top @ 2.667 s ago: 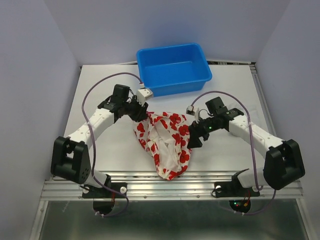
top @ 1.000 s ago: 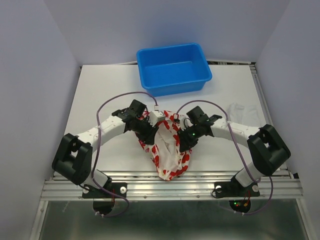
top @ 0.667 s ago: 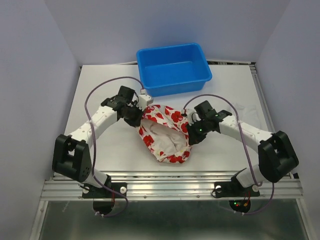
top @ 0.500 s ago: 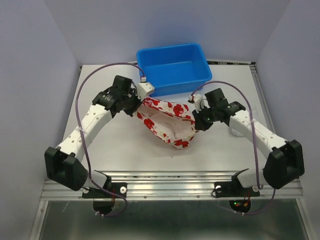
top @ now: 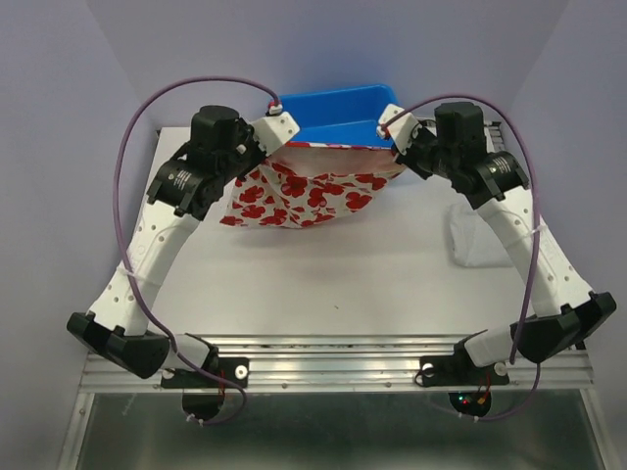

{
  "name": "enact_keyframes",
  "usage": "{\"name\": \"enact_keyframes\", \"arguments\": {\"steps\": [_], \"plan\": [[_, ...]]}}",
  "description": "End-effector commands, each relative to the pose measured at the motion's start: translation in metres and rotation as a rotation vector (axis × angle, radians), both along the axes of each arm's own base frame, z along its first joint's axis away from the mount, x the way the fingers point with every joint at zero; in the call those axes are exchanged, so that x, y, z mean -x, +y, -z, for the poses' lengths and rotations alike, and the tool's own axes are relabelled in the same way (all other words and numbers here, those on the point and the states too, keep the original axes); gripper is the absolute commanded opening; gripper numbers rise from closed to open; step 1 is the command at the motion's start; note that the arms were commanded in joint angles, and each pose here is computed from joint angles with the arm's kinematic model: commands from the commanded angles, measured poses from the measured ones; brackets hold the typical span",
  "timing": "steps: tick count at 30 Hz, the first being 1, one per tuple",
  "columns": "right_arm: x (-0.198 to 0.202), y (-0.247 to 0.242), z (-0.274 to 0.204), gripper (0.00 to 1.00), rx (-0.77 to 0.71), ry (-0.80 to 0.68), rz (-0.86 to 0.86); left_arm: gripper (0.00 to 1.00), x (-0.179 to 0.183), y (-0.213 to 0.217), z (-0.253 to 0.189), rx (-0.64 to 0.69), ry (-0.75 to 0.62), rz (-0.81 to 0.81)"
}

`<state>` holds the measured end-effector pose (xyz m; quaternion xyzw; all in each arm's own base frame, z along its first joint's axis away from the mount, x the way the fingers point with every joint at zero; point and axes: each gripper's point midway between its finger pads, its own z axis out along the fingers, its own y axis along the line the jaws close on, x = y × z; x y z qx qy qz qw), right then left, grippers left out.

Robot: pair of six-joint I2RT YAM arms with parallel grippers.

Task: Fold and stack the skirts
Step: Flatten the skirt out

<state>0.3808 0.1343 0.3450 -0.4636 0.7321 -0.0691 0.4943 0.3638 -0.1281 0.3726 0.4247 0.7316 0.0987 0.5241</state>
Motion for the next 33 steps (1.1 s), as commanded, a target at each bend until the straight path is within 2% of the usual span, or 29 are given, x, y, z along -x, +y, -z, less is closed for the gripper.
{"name": "enact_keyframes", "arguments": {"steps": [1, 3, 4, 5, 6, 7, 10, 13, 16, 18, 19, 20, 21, 22, 25, 26, 27, 28, 29, 30, 31, 32, 33], "plan": [[0.035, -0.098, 0.019, 0.01, 0.310, 0.113, 0.234, 0.01, 0.036, 0.070, -0.007, -0.171, -0.020, -0.153], [0.058, -0.100, 0.063, 0.01, 0.345, 0.251, 0.197, 0.08, 0.052, 0.056, 0.026, -0.175, 0.061, -0.025], [0.068, -0.094, 0.079, 0.01, 0.320, 0.301, 0.161, 0.09, 0.069, 0.053, 0.061, -0.197, 0.158, 0.033], [0.085, -0.087, 0.106, 0.01, 0.302, 0.389, 0.103, 0.11, 0.083, 0.034, 0.082, -0.172, 0.227, 0.162], [0.094, -0.083, 0.118, 0.01, 0.290, 0.441, 0.074, 0.12, 0.094, 0.027, 0.099, -0.175, 0.288, 0.230], [0.106, -0.077, 0.133, 0.03, 0.286, 0.515, 0.039, 0.12, 0.118, 0.016, 0.131, -0.159, 0.414, 0.332], [0.136, -0.050, 0.168, 0.07, 0.246, 0.703, -0.095, 0.11, 0.149, 0.002, 0.171, -0.143, 0.578, 0.479], [0.148, -0.028, 0.188, 0.09, 0.236, 0.796, -0.166, 0.08, 0.149, -0.006, 0.191, -0.136, 0.662, 0.524], [0.135, -0.004, 0.213, 0.09, 0.211, 0.847, -0.209, 0.04, 0.134, -0.019, 0.210, -0.119, 0.738, 0.536], [0.124, 0.005, 0.223, 0.09, 0.205, 0.884, -0.215, 0.07, 0.126, -0.026, 0.219, -0.108, 0.772, 0.545], [0.120, 0.010, 0.238, 0.13, 0.206, 0.945, -0.212, 0.09, 0.117, -0.031, 0.229, -0.106, 0.803, 0.546], [0.108, 0.016, 0.234, 0.17, 0.197, 0.929, -0.211, 0.11, 0.113, -0.034, 0.234, -0.105, 0.818, 0.543], [0.102, 0.020, 0.243, 0.22, 0.199, 0.954, -0.205, 0.18, 0.106, -0.035, 0.237, -0.104, 0.817, 0.536], [0.094, 0.023, 0.241, 0.39, 0.194, 0.938, -0.201, 0.22, 0.096, -0.036, 0.243, -0.107, 0.831, 0.518], [0.066, 0.033, 0.221, 0.57, 0.172, 0.849, -0.186, 0.32, 0.078, -0.039, 0.239, -0.077, 0.819, 0.497], [0.060, 0.035, 0.214, 0.69, 0.160, 0.821, -0.177, 0.36, 0.067, -0.040, 0.227, -0.041, 0.796, 0.495], [0.052, 0.033, 0.206, 0.72, 0.143, 0.794, -0.162, 0.44, 0.062, -0.040, 0.221, -0.023, 0.788, 0.500], [0.042, 0.034, 0.190, 0.76, 0.104, 0.755, -0.145, 0.46, 0.058, -0.040, 0.208, -0.005, 0.779, 0.505], [0.038, 0.034, 0.182, 0.78, 0.077, 0.740, -0.137, 0.60, 0.056, -0.038, 0.199, 0.031, 0.772, 0.510], [0.035, 0.033, 0.168, 0.80, 0.047, 0.709, -0.132, 0.63, 0.054, -0.036, 0.192, 0.045, 0.759, 0.516], [0.031, 0.032, 0.155, 0.83, -0.003, 0.689, -0.128, 0.79, 0.055, -0.033, 0.181, 0.060, 0.744, 0.519], [0.033, 0.030, 0.141, 0.85, -0.031, 0.663, -0.129, 0.85, 0.053, -0.028, 0.175, 0.091, 0.735, 0.514], [0.034, 0.027, 0.135, 0.87, -0.055, 0.652, -0.128, 0.86, 0.052, -0.025, 0.172, 0.105, 0.727, 0.509]]}}
